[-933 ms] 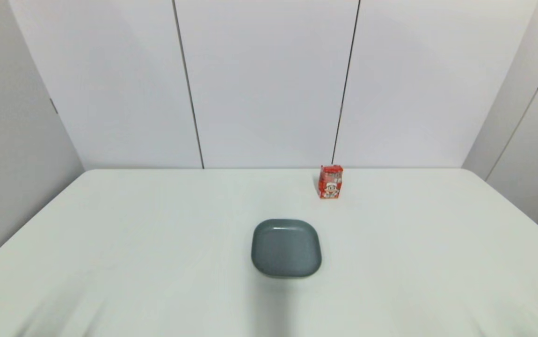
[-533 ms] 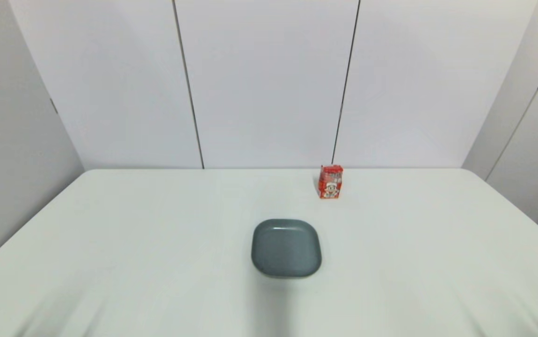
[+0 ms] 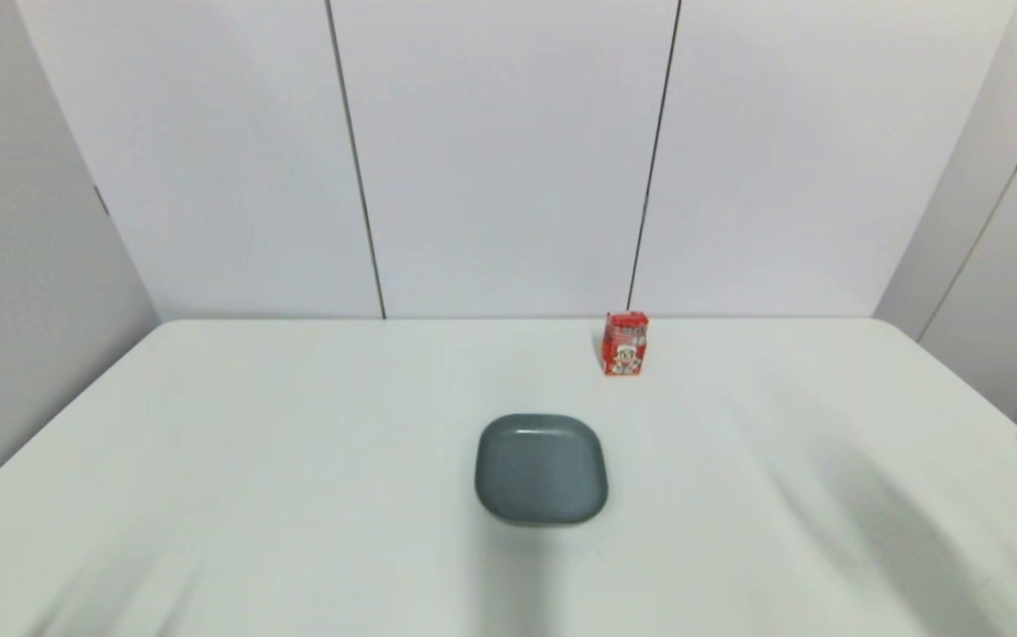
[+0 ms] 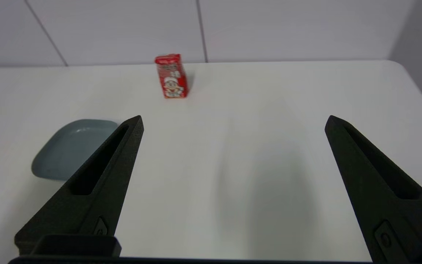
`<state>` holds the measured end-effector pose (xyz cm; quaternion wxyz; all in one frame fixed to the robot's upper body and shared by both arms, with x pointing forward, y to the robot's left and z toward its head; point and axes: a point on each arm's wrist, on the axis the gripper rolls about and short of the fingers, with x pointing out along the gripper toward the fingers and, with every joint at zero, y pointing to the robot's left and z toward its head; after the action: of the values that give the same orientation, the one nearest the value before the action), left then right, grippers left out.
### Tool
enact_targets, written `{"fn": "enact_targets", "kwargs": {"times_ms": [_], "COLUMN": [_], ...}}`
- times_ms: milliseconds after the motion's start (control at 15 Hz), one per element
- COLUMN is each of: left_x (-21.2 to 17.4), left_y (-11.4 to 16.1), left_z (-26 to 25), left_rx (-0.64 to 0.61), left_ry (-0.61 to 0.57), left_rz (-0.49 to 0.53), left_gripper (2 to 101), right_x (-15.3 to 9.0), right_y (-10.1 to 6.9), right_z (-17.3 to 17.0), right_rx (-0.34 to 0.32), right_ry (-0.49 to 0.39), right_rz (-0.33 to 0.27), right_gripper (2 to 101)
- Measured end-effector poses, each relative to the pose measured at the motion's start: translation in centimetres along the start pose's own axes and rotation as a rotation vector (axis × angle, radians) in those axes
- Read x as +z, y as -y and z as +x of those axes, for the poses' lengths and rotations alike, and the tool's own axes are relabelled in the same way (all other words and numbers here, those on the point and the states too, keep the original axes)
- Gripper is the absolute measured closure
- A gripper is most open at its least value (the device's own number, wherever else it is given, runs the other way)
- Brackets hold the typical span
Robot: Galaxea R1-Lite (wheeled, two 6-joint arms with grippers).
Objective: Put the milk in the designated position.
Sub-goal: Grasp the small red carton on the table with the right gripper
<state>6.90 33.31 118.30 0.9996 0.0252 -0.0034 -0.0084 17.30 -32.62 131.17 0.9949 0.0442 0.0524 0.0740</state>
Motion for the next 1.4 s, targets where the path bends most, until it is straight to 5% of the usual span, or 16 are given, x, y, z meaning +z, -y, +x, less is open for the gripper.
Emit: {"fn": "enact_targets", "kwargs": {"times_ms": [333,733,1400], "left_x": [0.0,0.0,0.0], "left_y": [0.0,0.0,0.0], "left_z": [0.0,0.0,0.0], "left_rx": [0.0,0.0,0.0], "left_ry": [0.0,0.0,0.0], "left_rz": [0.0,0.0,0.0], "left_gripper": [5.4,5.4,5.4], "right_x": [4.1,1.0,-5.3], "right_y": [-1.1,-2.5,-4.4], "right_z": [13.4,27.3,34.7], "right_rx": [0.101,0.16,0.314], "right_ry": [-0.128,-0.268,-0.381], "right_rz": [-0.079,-0.156,-0.159], "right_gripper": [4.3,4.3,4.3]}}
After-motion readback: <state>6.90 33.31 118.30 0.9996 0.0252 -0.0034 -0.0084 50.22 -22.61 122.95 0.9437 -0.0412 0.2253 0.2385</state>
